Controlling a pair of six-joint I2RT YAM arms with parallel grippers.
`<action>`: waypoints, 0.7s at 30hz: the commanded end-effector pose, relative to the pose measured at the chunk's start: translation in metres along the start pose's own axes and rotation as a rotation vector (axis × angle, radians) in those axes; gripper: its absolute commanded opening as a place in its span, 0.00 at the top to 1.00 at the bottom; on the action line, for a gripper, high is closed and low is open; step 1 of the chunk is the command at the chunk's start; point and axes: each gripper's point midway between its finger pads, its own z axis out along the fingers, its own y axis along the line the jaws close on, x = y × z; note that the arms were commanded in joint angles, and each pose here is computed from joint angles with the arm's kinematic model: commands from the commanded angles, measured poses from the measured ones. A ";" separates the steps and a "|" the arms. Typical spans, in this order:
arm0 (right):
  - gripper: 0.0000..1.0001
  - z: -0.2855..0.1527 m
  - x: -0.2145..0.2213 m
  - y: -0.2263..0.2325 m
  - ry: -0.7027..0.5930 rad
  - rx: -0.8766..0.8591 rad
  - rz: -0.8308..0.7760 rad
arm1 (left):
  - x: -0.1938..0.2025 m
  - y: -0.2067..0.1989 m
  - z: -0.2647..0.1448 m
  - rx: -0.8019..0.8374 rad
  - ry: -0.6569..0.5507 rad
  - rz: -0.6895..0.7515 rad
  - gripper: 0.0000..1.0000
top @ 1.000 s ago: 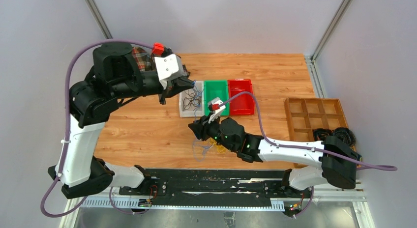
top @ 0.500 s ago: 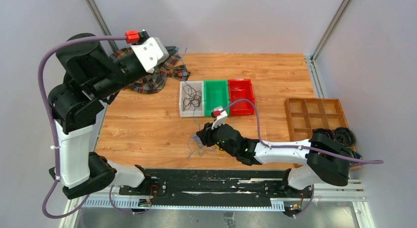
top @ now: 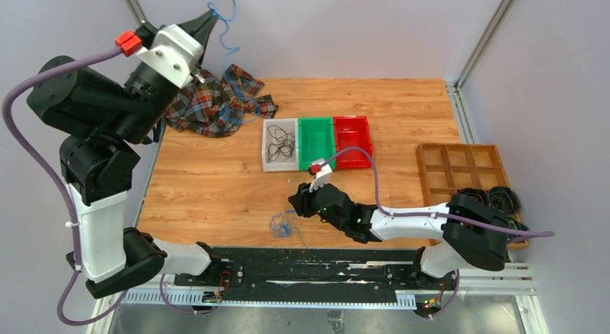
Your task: Untangle the cables
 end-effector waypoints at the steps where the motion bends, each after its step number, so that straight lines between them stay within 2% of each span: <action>1: 0.65 0.001 0.016 -0.018 0.030 0.051 0.009 | -0.036 0.043 -0.004 -0.172 -0.115 0.043 1.00; 4: 0.65 -0.002 0.012 -0.019 0.018 0.056 0.008 | -0.021 0.027 -0.001 -0.114 -0.072 0.043 1.00; 13: 0.61 -0.024 -0.031 -0.028 -0.079 0.113 -0.014 | 0.064 -0.040 0.008 0.028 0.119 0.039 0.99; 21: 0.45 -0.075 -0.108 -0.098 -0.255 0.343 0.036 | 0.113 -0.101 0.031 0.183 0.176 -0.014 0.99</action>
